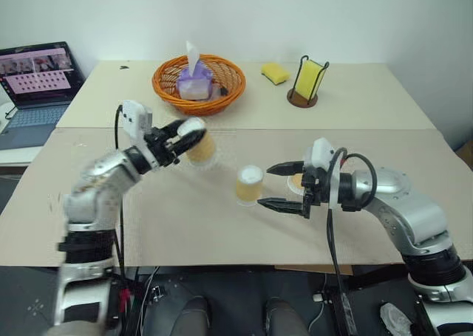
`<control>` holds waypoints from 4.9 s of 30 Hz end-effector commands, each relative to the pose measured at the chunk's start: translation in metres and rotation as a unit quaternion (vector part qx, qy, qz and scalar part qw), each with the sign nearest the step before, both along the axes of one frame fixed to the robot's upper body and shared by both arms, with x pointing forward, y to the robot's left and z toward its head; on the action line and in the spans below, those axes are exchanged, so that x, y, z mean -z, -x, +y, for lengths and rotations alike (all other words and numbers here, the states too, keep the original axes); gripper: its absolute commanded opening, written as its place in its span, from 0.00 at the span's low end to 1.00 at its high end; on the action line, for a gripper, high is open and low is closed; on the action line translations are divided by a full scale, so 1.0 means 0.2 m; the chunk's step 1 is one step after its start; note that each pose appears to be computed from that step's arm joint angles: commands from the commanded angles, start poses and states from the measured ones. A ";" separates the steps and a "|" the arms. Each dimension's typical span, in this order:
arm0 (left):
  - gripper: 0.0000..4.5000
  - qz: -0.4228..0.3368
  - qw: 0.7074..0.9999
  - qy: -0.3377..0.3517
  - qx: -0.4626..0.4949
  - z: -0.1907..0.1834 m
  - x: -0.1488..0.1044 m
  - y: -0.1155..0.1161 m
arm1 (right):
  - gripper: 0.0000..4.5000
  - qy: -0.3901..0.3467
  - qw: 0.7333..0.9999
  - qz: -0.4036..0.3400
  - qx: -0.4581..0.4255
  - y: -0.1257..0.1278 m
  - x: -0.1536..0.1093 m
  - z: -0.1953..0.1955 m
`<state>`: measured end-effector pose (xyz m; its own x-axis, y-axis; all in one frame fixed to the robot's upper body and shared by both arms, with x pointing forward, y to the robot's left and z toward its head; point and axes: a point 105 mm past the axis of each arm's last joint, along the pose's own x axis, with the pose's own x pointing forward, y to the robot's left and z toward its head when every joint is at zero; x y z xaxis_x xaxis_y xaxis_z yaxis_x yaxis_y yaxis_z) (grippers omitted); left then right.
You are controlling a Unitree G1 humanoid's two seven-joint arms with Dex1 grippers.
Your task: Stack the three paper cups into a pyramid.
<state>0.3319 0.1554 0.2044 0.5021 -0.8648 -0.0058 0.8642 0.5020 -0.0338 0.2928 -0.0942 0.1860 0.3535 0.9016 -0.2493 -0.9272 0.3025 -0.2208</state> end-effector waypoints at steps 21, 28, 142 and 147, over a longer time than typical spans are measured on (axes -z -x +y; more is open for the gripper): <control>0.53 -0.029 0.977 -0.181 0.112 -0.24 0.34 -0.15 | 1.00 -0.008 0.998 -0.025 0.060 0.07 -0.05 -0.11; 0.53 -0.026 0.977 -0.171 0.122 -0.27 0.36 -0.16 | 1.00 -0.008 0.997 -0.023 0.069 0.08 -0.05 -0.12; 1.00 -0.024 0.980 -0.162 0.114 0.10 -0.01 0.15 | 0.61 -0.070 0.995 -0.038 0.055 -0.36 -0.35 -0.29; 1.00 -0.027 0.979 -0.163 0.116 0.09 -0.02 0.15 | 0.61 -0.058 0.997 -0.018 -0.041 -0.32 -0.49 -0.10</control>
<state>0.3035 0.1731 0.1929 0.2892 -0.9082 -0.3025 0.9573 0.2753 0.0885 0.3630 -0.1256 0.2768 0.3543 0.9265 -0.1271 -0.9186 0.3193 -0.2327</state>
